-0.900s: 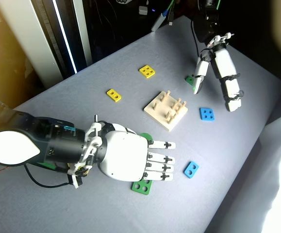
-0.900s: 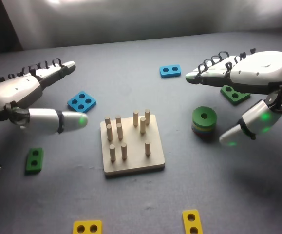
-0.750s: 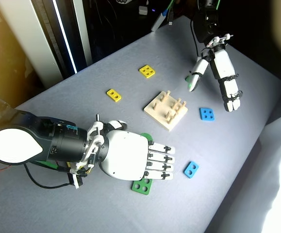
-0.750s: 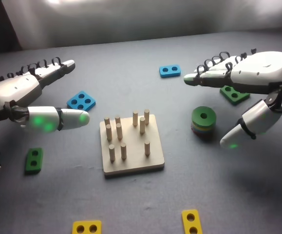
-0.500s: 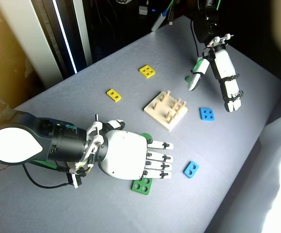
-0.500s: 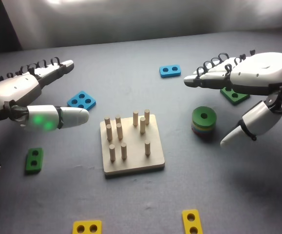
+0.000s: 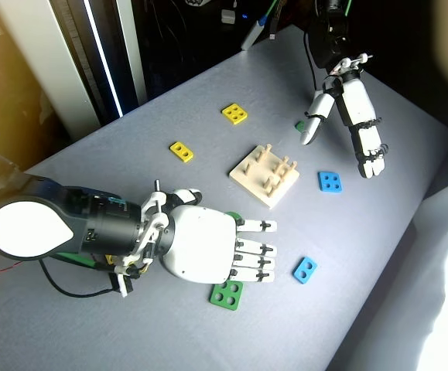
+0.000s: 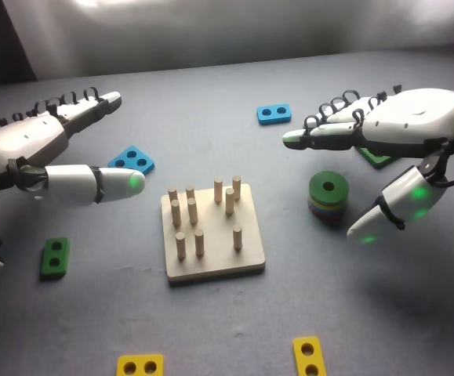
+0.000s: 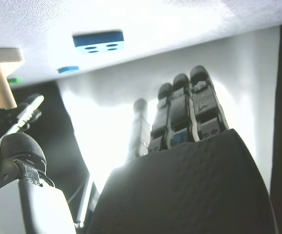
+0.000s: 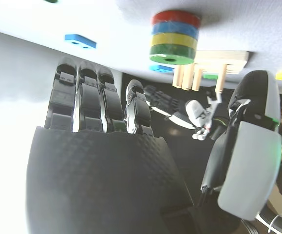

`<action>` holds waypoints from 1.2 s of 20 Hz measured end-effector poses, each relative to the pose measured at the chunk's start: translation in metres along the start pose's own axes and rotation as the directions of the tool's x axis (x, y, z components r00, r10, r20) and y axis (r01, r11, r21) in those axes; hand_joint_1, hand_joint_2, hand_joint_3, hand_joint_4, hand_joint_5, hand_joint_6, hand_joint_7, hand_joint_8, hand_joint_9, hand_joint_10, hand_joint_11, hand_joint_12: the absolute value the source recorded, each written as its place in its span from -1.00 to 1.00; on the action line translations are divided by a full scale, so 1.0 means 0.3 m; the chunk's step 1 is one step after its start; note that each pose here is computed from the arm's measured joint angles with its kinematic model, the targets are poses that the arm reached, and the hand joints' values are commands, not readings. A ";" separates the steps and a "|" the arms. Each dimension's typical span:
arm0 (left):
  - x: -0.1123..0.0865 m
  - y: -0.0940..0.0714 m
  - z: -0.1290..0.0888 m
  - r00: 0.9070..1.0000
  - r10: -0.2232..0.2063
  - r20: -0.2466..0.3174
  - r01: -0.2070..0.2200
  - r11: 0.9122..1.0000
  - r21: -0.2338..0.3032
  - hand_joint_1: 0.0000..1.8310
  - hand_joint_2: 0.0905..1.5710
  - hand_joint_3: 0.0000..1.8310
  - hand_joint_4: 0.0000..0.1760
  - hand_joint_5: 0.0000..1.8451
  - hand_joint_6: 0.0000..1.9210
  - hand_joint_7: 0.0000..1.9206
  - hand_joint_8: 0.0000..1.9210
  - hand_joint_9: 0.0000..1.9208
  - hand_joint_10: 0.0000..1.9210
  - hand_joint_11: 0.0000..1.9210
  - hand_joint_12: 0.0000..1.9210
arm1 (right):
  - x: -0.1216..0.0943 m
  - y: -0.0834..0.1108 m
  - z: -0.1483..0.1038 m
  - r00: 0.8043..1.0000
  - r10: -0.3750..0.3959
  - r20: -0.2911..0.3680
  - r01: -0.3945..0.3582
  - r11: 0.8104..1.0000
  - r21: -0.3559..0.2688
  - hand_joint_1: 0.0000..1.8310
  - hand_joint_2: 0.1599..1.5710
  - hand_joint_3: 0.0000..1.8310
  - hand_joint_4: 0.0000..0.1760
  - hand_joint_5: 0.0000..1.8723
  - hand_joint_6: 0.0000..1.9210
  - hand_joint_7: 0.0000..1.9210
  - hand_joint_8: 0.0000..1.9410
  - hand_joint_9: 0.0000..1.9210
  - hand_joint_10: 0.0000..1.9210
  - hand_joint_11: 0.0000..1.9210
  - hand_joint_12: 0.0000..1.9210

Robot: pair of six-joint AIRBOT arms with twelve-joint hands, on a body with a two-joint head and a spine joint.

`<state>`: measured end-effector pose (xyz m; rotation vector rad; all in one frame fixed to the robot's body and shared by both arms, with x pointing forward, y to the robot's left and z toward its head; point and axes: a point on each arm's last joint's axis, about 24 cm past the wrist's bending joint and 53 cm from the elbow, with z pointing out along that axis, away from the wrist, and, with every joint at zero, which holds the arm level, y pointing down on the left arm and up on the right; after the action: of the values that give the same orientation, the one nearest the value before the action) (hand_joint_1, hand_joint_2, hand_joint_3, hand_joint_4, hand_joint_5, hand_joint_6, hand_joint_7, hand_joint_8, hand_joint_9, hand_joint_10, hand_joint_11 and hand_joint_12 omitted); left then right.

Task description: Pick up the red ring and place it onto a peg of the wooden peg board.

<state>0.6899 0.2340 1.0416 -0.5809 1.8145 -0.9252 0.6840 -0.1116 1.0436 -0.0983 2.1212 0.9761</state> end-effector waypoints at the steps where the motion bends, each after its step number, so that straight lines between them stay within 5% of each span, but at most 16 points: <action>1: 0.001 0.000 0.000 1.000 -0.001 -0.001 0.001 1.000 -0.001 -0.66 0.12 -1.00 0.95 -1.00 -1.00 -1.00 -1.00 -1.00 -1.00 -1.00 -1.00 | 0.000 -0.003 0.000 1.000 0.000 0.000 0.000 1.000 0.003 -0.31 -0.08 -0.97 1.00 -1.00 -1.00 -1.00 -1.00 -1.00 -1.00 -0.97 -0.97; 4: 0.000 0.000 0.000 1.000 0.000 0.000 0.000 1.000 0.000 -0.66 0.12 -1.00 1.00 -1.00 -1.00 -1.00 -1.00 -1.00 -1.00 -1.00 -1.00 | 0.000 -0.003 0.000 1.000 0.000 0.000 0.000 1.000 0.004 -0.33 -0.07 -1.00 0.88 -1.00 -1.00 -1.00 -1.00 -1.00 -1.00 -1.00 -0.84; 8: 0.000 0.000 0.000 1.000 0.001 0.000 -0.001 1.000 0.000 -0.65 0.11 -1.00 1.00 -1.00 -1.00 -1.00 -1.00 -1.00 -1.00 -1.00 -1.00 | 0.001 -0.005 0.000 1.000 -0.001 -0.001 0.001 1.000 0.006 -0.33 -0.08 -1.00 0.43 -1.00 -1.00 -1.00 -1.00 -1.00 -1.00 -1.00 -0.92; 13: 0.000 -0.002 0.001 1.000 0.000 0.000 0.000 1.000 0.002 -0.67 0.14 -0.99 0.84 -1.00 -1.00 -1.00 -1.00 -1.00 -1.00 -1.00 -1.00 | -0.010 -0.039 0.010 1.000 -0.005 0.006 0.005 0.999 0.034 -0.28 -0.01 -0.99 0.55 -0.97 -0.99 -1.00 -1.00 -1.00 -1.00 -1.00 -0.95; 14: 0.001 -0.002 0.001 1.000 0.001 -0.001 -0.001 1.000 0.002 -0.68 0.13 -1.00 0.97 -1.00 -1.00 -1.00 -1.00 -1.00 -1.00 -1.00 -1.00 | -0.006 -0.048 0.016 1.000 0.004 0.005 -0.004 0.999 0.040 -0.28 0.01 -0.98 0.61 -0.97 -0.99 -1.00 -1.00 -1.00 -1.00 -1.00 -0.95; 19: 0.001 -0.002 0.001 1.000 0.002 -0.002 -0.002 1.000 0.002 -0.68 0.12 -1.00 0.98 -1.00 -1.00 -1.00 -1.00 -1.00 -1.00 -1.00 -1.00 | 0.023 -0.082 0.037 0.999 0.035 -0.007 -0.034 0.998 0.061 -0.25 0.05 -0.99 0.07 -0.85 -0.97 -1.00 -1.00 -1.00 -1.00 -0.92 -0.96; 20: 0.001 -0.002 0.000 1.000 0.001 -0.001 -0.001 1.000 0.002 -0.69 0.12 -1.00 1.00 -1.00 -1.00 -1.00 -1.00 -1.00 -1.00 -1.00 -1.00 | 0.023 -0.084 0.038 0.999 0.037 -0.007 -0.037 0.997 0.064 -0.26 0.07 -1.00 0.04 -0.84 -0.98 -1.00 -1.00 -1.00 -1.00 -0.99 -0.78; 24: 0.000 -0.004 0.001 1.000 0.001 -0.001 -0.001 1.000 0.003 -0.68 0.13 -1.00 1.00 -1.00 -1.00 -1.00 -1.00 -1.00 -1.00 -1.00 -1.00 | 0.036 -0.084 0.042 0.999 0.043 -0.013 -0.042 0.997 0.062 -0.24 0.10 -1.00 -0.08 -0.75 -0.98 -0.97 -0.99 -1.00 -1.00 -1.00 -1.00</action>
<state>0.6902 0.2331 1.0423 -0.5780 1.8138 -0.9272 0.6937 -0.1180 1.0159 -0.0293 2.1723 0.9363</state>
